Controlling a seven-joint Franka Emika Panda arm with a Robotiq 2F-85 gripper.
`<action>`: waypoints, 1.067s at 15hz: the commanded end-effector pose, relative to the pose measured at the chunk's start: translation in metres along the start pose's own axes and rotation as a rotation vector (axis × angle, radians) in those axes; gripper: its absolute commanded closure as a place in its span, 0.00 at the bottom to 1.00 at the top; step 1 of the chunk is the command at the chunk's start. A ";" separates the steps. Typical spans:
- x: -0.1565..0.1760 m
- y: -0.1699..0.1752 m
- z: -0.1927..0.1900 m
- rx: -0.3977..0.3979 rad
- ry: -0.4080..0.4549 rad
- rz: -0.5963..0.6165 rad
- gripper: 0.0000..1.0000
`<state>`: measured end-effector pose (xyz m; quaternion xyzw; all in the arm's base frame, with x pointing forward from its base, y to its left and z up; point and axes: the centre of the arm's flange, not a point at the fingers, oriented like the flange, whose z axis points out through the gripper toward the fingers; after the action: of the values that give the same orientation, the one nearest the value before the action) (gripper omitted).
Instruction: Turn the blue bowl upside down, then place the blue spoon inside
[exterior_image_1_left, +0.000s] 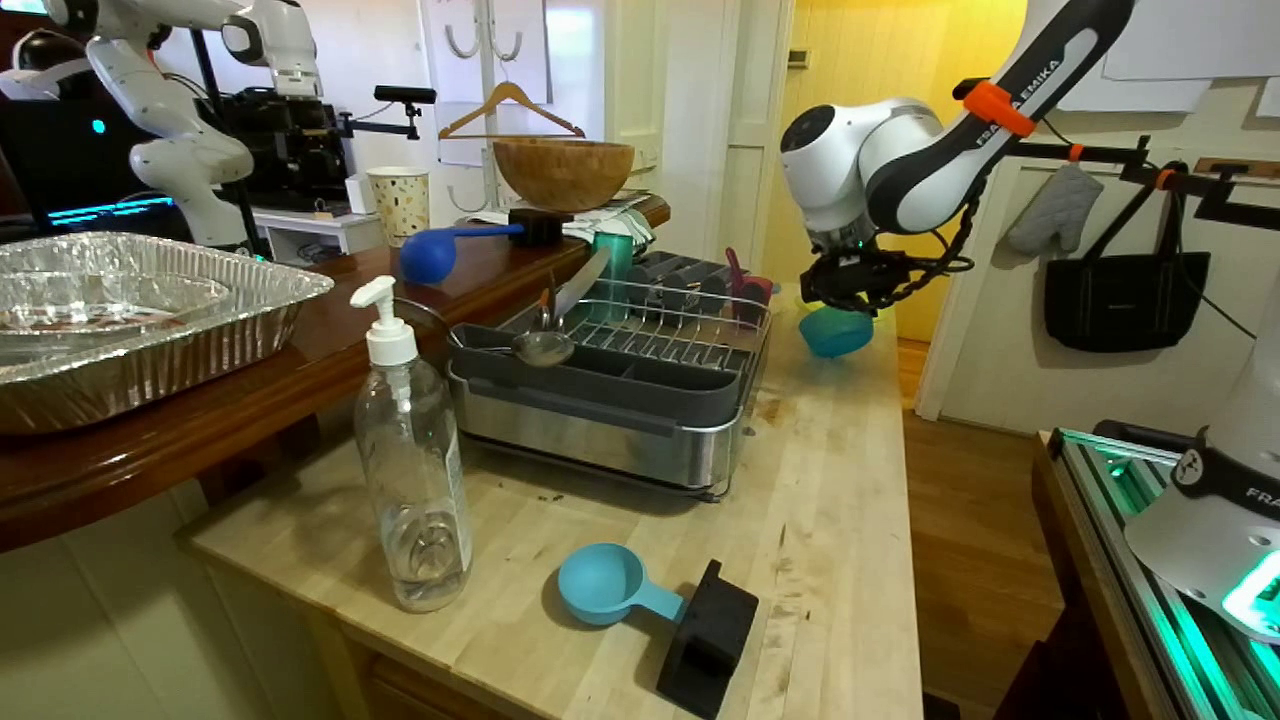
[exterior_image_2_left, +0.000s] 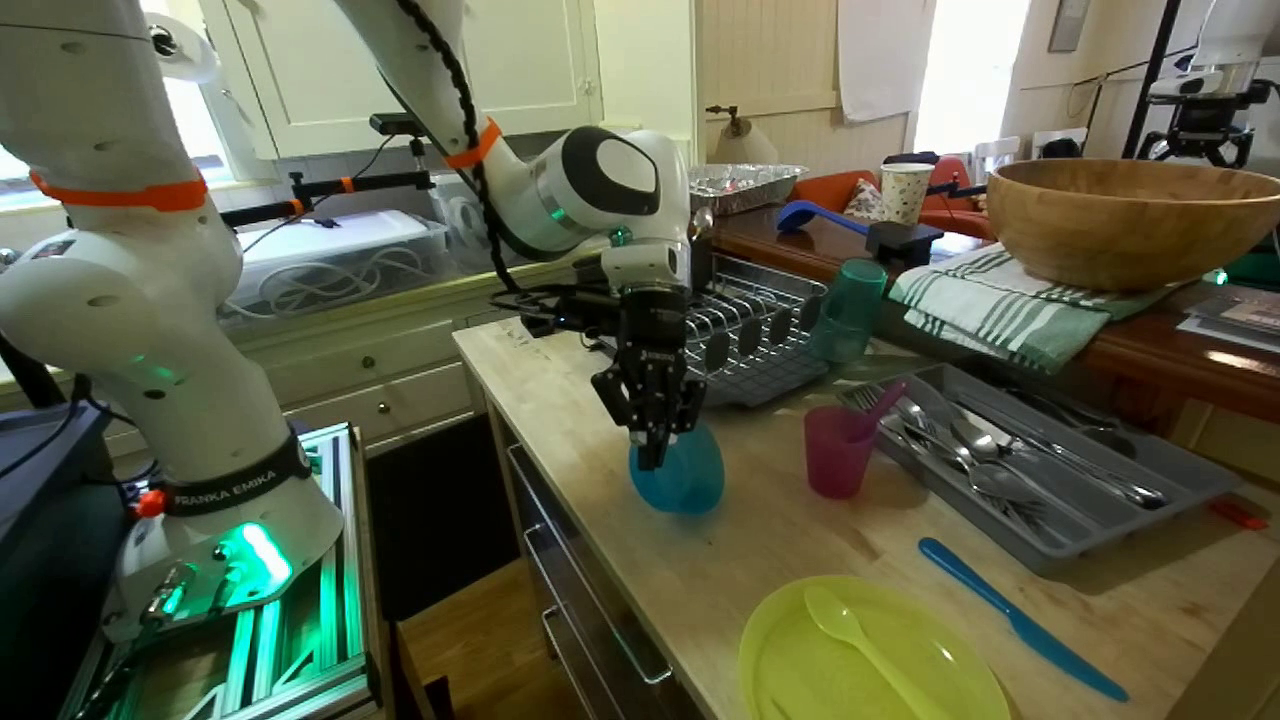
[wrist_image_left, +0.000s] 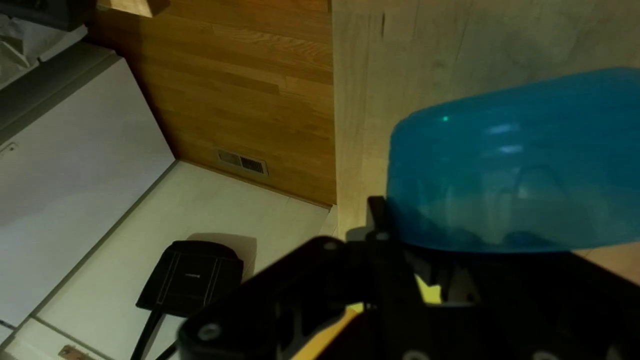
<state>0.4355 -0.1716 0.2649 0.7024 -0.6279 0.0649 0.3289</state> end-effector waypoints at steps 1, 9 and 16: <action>-0.012 -0.006 0.010 0.024 0.011 -0.004 0.98; -0.020 -0.007 0.007 0.025 0.019 -0.016 0.64; -0.025 -0.010 0.009 0.027 0.017 -0.014 0.16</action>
<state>0.4382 -0.1587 0.2488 0.7123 -0.6144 0.0591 0.3341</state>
